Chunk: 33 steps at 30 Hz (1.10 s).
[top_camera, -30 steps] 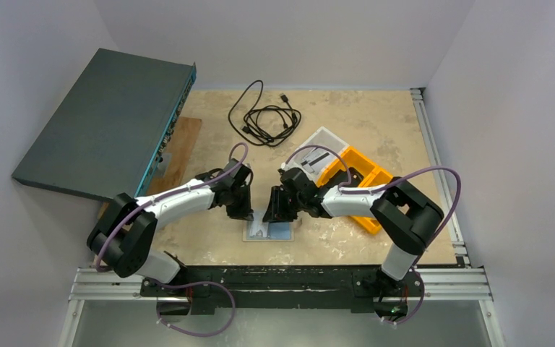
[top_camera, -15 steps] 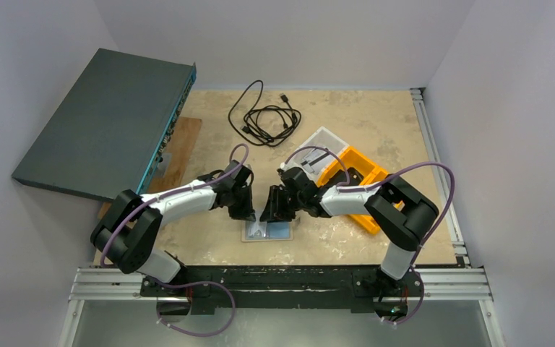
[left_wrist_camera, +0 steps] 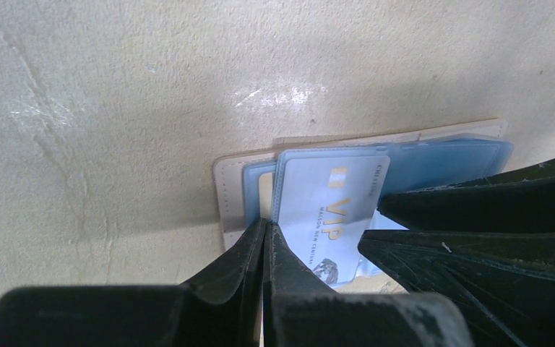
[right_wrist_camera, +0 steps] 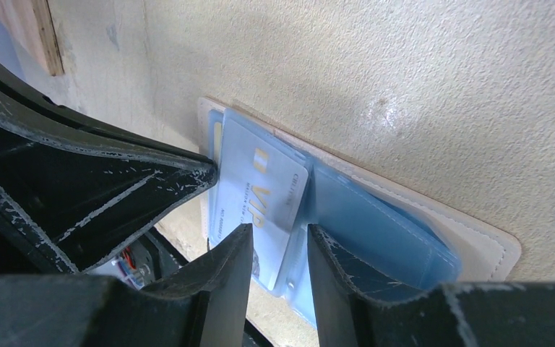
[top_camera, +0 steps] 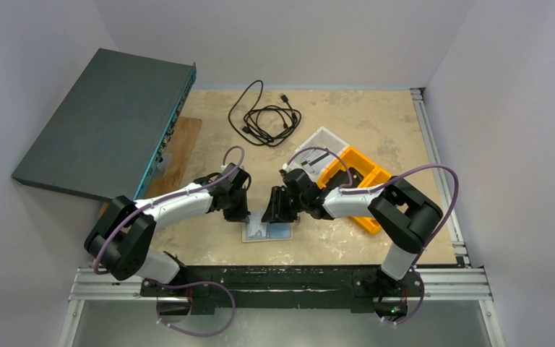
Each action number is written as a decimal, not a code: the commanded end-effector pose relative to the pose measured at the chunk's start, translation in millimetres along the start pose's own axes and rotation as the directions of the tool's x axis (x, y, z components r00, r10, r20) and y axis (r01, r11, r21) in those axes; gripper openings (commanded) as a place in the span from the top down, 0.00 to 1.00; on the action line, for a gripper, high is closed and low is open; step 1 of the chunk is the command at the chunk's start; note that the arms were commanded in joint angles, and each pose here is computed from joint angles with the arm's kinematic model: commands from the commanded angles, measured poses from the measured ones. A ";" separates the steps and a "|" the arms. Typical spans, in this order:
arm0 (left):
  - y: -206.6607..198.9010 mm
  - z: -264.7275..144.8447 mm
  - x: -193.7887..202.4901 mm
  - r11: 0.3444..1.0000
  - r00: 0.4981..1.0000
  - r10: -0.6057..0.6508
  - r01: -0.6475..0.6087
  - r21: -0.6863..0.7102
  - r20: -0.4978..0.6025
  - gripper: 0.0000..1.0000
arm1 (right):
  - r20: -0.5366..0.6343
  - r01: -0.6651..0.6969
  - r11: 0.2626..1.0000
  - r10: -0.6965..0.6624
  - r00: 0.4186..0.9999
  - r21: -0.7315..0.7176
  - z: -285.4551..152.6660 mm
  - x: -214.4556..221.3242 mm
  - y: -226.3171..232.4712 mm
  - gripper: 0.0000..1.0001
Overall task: Take the credit cards out of the card holder
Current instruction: Remove the credit card from the card holder.
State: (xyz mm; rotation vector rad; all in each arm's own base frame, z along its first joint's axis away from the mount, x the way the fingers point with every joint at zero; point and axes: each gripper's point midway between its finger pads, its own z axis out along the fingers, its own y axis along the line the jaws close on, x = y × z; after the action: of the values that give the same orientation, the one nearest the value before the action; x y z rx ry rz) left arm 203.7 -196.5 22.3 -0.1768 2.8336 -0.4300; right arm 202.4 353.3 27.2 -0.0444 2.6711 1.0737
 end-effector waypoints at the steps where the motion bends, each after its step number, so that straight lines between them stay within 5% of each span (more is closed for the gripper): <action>1: 5.8 -0.5 1.1 1.000 1.000 0.009 -0.009 -0.022 0.006 1.00 | -0.019 -0.007 0.999 0.008 1.000 0.043 3.2 7.2 -16.9 0.65; 14: -17.5 5.8 7.8 0.997 0.997 0.072 -0.071 0.036 -0.023 1.00 | -0.051 -0.014 1.000 0.015 0.999 0.023 15.3 11.8 -18.4 0.66; 24: 13.6 17.8 16.2 0.988 0.998 0.010 -0.020 -0.153 -0.066 1.00 | -0.046 -0.025 1.000 0.025 0.999 -0.007 7.8 11.1 -22.6 0.62; 33: 24.4 25.1 25.0 0.983 0.996 -0.030 0.013 -0.185 -0.088 1.00 | -0.037 -0.118 0.982 0.114 0.993 -0.148 -9.0 6.2 -24.3 0.63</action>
State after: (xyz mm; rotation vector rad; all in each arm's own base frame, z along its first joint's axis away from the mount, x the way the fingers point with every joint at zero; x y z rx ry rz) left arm 201.5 -207.5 17.2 -0.1880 2.8915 -0.3604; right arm 203.4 345.0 27.9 -0.0040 2.6132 1.2902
